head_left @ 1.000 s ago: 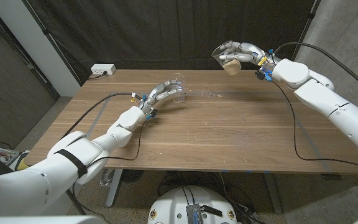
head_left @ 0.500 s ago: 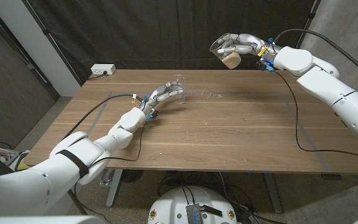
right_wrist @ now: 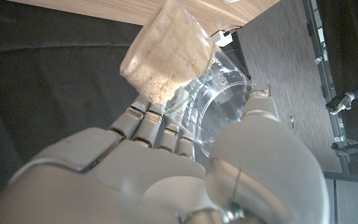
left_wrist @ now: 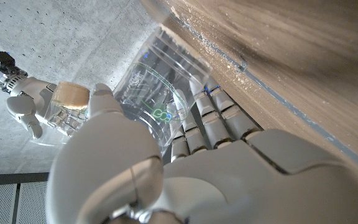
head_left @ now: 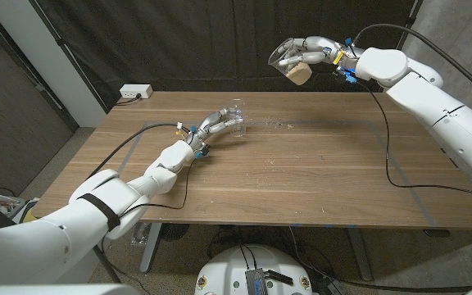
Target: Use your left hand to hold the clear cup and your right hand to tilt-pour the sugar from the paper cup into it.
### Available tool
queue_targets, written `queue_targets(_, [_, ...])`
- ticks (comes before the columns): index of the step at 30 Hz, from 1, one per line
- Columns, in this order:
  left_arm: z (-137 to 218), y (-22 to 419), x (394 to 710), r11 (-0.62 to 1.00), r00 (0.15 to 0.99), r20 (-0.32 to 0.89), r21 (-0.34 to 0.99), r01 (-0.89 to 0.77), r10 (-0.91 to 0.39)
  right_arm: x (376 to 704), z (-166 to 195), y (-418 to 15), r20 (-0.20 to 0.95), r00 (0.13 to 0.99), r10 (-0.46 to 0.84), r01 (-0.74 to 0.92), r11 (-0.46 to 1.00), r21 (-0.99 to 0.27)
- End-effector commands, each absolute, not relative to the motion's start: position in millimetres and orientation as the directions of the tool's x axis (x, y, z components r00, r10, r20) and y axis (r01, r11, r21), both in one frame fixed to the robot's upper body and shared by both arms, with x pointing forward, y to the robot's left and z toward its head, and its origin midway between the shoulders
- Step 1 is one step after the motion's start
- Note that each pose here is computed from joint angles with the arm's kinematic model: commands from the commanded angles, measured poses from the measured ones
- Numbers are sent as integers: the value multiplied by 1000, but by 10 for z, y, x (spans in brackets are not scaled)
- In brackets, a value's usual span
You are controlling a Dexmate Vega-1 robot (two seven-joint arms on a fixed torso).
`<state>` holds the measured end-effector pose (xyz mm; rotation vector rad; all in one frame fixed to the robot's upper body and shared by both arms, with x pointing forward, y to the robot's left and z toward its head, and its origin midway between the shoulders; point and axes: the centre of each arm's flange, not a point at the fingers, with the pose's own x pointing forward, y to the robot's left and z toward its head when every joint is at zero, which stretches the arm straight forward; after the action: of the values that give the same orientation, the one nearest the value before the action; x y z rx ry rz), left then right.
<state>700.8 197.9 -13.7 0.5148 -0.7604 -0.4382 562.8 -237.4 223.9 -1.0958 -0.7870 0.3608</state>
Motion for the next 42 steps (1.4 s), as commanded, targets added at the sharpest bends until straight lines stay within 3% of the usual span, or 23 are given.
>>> queue_targets(1, [-127, 1911, 7039, 781, 655, 511, 590, 203, -557, 5669, 2325, -2173, 337, 680, 651, 86, 386, -919])
queue_targets(22, [-100, 1787, 6911, 753, 583, 535, 620, 220, -611, 5787, 2230, -1950, 238, 701, 673, 64, 272, -960])
queue_targets(42, [-78, 1812, 6889, 756, 572, 549, 619, 212, -609, 5778, 2134, -1697, 144, 730, 668, 71, 135, -988])
